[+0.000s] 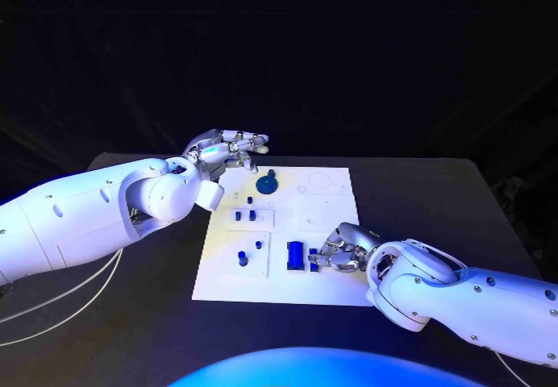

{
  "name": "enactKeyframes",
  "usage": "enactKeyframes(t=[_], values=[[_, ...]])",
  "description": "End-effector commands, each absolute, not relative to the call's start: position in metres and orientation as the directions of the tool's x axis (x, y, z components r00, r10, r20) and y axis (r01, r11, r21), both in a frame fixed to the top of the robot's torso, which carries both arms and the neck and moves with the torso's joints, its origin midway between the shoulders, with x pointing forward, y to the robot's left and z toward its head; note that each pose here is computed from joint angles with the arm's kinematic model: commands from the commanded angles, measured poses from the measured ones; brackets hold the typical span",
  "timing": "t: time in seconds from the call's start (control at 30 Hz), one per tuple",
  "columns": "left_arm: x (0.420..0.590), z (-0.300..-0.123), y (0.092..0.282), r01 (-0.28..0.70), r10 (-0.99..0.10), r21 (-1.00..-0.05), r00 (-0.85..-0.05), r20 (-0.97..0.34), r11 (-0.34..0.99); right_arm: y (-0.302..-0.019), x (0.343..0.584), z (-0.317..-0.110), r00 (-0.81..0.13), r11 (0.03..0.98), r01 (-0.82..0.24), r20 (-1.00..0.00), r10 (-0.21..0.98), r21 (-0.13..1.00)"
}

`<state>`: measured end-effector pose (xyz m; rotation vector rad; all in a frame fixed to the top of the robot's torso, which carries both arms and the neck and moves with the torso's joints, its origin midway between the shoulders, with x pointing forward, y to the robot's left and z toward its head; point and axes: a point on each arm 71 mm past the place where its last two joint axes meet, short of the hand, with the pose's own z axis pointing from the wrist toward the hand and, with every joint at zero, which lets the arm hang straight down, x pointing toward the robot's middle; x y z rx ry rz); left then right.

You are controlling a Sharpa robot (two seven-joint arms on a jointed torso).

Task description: Assemble the parts on the task board

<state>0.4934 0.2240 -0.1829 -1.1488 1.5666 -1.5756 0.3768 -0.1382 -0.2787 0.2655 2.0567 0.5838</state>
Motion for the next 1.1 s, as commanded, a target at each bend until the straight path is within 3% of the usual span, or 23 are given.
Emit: enactKeyframes(t=[0.03, 0.3, 1.1], values=[[0.493, -0.181, 0.222, -0.134, -0.885, -0.986, -0.440, 0.153, -0.104, -0.136, 0.375, -0.282, -0.547, 0.868, -0.053, -0.741, 0.389, 0.494], [0.493, -0.182, 0.223, -0.136, -0.886, -0.985, -0.438, 0.152, -0.102, -0.140, 0.373, -0.277, -0.515, 0.871, -0.086, -0.770, 0.377, 0.484], [0.494, -0.182, 0.223, -0.137, -0.886, -0.985, -0.437, 0.152, -0.102, -0.146, 0.357, -0.277, -0.541, 0.859, -0.124, -0.760, 0.361, 0.497]])
